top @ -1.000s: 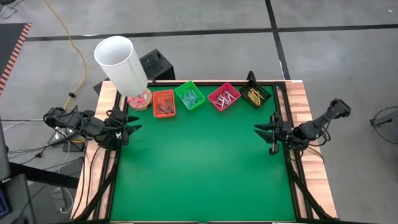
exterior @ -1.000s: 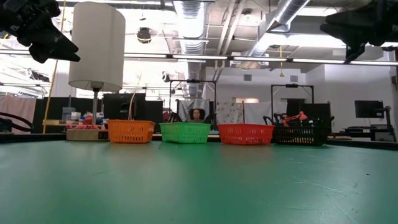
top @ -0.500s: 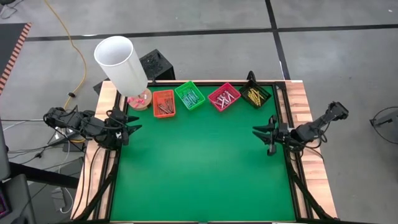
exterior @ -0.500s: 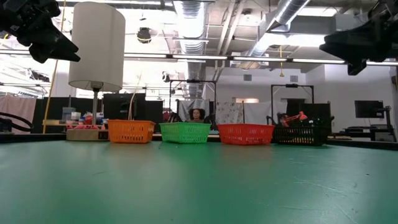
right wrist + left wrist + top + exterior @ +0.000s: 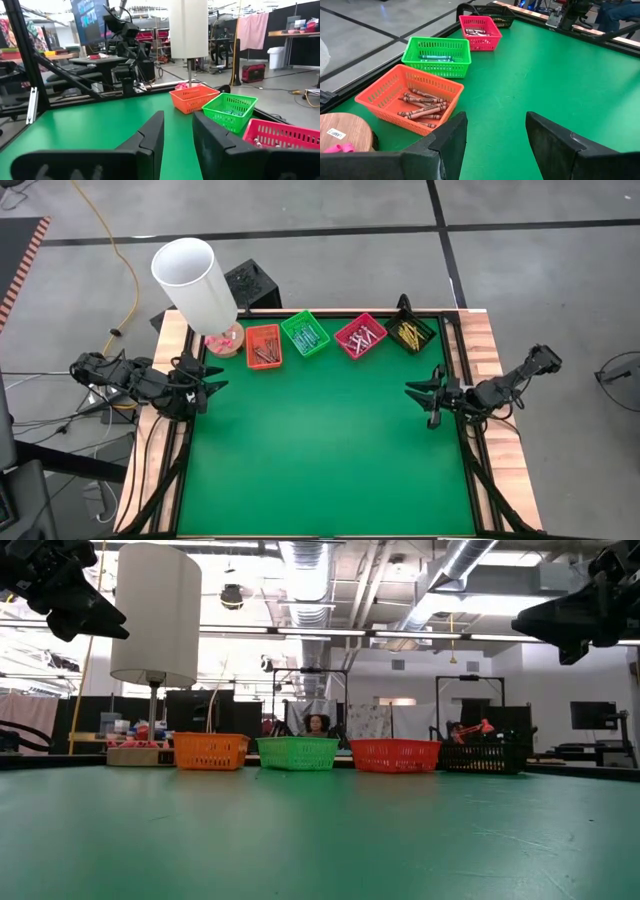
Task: Sort crayons
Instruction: Return to Home Position
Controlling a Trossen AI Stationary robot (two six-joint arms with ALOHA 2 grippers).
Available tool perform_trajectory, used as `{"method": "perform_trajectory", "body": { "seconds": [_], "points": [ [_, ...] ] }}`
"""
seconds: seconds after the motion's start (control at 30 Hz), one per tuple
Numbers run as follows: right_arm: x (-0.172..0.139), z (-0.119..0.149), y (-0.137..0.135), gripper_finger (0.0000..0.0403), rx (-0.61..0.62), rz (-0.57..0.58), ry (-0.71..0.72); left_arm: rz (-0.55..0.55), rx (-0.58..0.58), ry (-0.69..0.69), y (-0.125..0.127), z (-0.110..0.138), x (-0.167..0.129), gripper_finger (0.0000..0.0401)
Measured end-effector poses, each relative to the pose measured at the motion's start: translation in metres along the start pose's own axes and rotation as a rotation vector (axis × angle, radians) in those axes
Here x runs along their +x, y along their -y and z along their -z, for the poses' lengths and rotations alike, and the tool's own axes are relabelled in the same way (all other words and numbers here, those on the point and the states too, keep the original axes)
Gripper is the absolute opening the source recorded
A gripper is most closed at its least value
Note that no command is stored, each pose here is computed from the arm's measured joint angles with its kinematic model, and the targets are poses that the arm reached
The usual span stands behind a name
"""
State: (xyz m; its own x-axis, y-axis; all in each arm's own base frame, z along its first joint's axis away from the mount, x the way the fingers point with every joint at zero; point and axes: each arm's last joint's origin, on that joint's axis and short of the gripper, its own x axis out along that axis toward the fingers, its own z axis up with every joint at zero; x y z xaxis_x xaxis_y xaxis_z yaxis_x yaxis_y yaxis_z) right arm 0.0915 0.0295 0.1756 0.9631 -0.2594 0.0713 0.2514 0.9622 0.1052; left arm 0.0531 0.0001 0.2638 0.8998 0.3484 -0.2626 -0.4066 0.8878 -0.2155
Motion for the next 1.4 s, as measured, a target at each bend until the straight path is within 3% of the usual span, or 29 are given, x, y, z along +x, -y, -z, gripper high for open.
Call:
{"method": "perform_trajectory", "body": {
  "seconds": [1.4],
  "points": [
    [0.0,0.0038,0.0001,0.0113,-0.026,-0.001,-0.026,0.0,0.0,0.0,0.0,0.0,0.0,0.0192]
  ]
}}
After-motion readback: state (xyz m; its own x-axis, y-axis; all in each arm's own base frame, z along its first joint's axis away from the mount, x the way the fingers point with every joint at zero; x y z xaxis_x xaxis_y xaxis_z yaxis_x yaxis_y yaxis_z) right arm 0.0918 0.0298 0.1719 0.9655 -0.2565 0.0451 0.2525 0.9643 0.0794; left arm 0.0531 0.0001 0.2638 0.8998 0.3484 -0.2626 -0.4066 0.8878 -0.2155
